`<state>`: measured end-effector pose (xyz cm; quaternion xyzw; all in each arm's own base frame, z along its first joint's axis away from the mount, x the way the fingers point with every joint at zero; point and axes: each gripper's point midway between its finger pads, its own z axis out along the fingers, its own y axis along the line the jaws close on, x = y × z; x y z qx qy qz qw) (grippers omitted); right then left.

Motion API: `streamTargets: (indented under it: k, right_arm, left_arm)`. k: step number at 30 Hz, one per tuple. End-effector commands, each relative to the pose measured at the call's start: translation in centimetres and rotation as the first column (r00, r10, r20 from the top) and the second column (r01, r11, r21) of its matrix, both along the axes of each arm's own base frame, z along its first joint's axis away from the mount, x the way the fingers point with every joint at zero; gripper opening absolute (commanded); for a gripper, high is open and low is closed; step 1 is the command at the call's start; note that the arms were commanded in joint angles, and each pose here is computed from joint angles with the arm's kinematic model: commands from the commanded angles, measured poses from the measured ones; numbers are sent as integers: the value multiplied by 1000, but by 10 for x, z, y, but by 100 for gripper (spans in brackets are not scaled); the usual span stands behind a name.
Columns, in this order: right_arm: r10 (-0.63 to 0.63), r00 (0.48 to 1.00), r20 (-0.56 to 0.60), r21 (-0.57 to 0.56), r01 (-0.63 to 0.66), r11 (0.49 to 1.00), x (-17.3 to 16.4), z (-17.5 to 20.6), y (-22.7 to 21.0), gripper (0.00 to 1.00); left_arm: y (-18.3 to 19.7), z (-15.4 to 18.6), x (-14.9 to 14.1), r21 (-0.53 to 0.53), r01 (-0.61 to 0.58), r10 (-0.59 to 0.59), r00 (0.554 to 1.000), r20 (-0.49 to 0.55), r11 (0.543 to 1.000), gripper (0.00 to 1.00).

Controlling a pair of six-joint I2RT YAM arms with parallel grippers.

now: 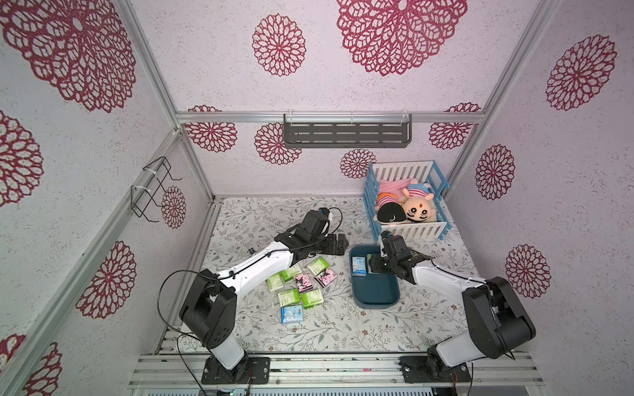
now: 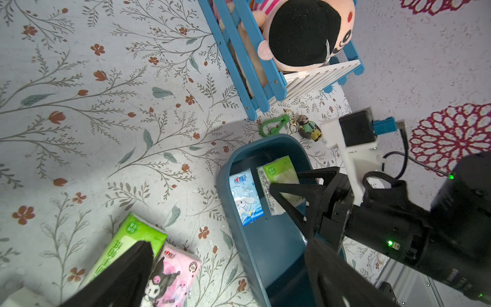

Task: Put the pocket tissues into the storage box
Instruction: Place the pocket tissues in the storage box.

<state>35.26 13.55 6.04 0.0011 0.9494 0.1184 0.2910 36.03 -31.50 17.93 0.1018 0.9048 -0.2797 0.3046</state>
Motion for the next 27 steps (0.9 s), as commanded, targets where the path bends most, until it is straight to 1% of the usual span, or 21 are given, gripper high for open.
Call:
streamTargets:
  k: [1,5,10,18,21,24,25,27]
  right_arm:
    - [4,998,65,1,-4,1000,17,9,2,48]
    - [8,998,59,8,-8,1000,19,4,5,49]
    - [11,998,57,35,-13,999,20,4,9,55]
    - [16,998,55,40,-18,999,20,7,11,68]
    - [15,997,72,42,-18,999,21,17,11,70]
    - [12,994,113,48,-18,999,24,37,11,70]
    - [17,991,132,49,-24,999,25,46,13,71]
    - [42,985,169,55,-52,997,25,62,20,73]
  left_arm:
    - [-2,13,0,-14,-1,1,999,39,1000,97]
    - [-1,15,-1,-12,-3,4,999,44,1000,97]
    - [0,12,0,-2,-6,6,999,42,1000,97]
    - [2,12,-1,4,-8,7,999,43,1000,97]
    - [3,13,0,8,-12,11,999,47,1000,97]
    - [8,16,0,16,-25,24,998,59,1000,97]
    - [12,18,2,7,-45,45,997,57,999,97]
    - [21,20,8,-60,-84,86,996,35,995,97]
